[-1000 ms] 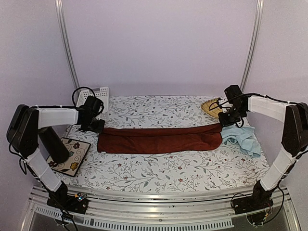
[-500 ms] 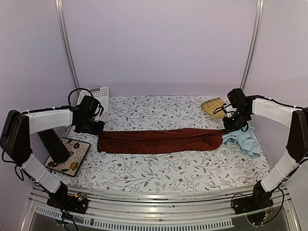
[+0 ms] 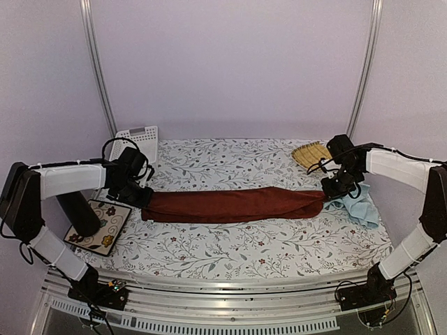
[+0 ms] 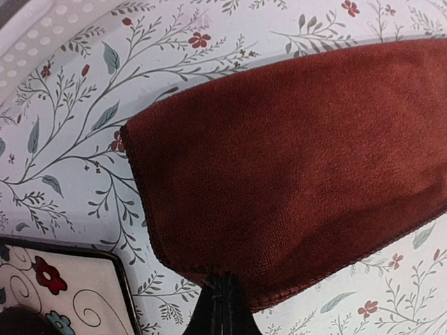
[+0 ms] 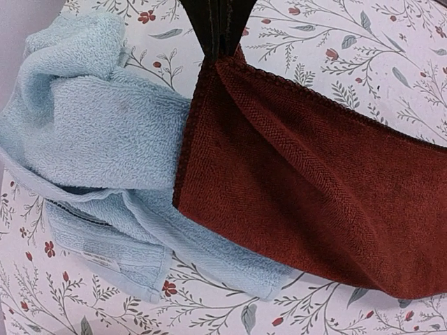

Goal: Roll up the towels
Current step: Fold the towel at the center of the board.

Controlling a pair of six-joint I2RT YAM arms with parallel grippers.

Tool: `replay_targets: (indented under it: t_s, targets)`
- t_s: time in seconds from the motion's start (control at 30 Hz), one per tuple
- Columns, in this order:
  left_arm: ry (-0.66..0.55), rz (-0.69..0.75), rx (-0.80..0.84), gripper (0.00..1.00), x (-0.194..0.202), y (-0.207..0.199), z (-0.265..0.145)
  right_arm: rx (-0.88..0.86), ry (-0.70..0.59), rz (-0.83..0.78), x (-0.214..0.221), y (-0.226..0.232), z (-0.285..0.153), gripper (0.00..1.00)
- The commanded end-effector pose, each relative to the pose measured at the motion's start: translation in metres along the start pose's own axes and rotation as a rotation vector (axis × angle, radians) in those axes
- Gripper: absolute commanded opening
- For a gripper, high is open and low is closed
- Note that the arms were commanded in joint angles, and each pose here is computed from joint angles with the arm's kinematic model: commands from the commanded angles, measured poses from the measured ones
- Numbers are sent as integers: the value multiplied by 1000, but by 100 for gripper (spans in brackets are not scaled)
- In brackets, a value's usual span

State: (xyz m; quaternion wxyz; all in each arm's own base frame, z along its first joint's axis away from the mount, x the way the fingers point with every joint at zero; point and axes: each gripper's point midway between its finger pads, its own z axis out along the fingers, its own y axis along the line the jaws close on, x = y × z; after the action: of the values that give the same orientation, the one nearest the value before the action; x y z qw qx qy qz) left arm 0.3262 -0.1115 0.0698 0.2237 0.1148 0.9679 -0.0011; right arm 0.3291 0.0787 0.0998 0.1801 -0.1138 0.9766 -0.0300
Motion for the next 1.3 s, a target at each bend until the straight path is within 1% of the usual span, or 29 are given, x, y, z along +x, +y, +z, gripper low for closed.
replay_targets:
  t_s: [0.0,0.23,0.5,0.53,0.63,0.67,0.7,0.73,0.77,0.8,0.83,0.9,1.0,1.07,1.13,1.2,1.27]
  targets:
    - [67,11,-1,0,11,-4,8,-11,28,-25,8,10,6,2]
    - [131,16,-19,0,20,-3,20,-10,34,-36,12,12,6,2]
    - [143,47,-7,0,21,-5,21,34,73,-54,17,8,18,2]
    - [146,50,-5,0,21,-6,21,38,73,-55,16,8,18,4]
    - [158,60,-4,1,23,-6,22,42,73,-54,16,7,18,15]
    - [159,61,-7,8,23,-5,22,40,72,-55,16,8,18,16]
    - [161,63,-9,19,23,-5,22,37,69,-54,16,8,17,16]
    - [161,64,-12,34,23,-4,22,37,68,-53,16,8,17,17]
    - [160,64,-16,39,22,-3,22,39,67,-53,16,7,17,22]
    - [158,65,-19,42,22,-3,21,39,61,-51,15,7,16,27]
    - [156,66,-23,44,20,-2,21,39,57,-51,14,7,15,30]
    - [144,66,-25,45,15,-1,17,31,49,-51,12,9,13,36]
    - [100,61,-43,56,0,3,8,16,32,-47,8,11,10,53]
    - [70,51,-54,66,-12,6,3,-2,18,-49,2,13,7,65]
    - [43,33,-68,74,-25,11,-1,-21,3,-70,-6,16,3,75]
    - [25,9,-86,80,-34,17,-1,-51,-18,-52,-17,16,-3,82]
    - [19,-26,-91,82,-42,23,1,-76,-40,-30,-29,14,-8,85]
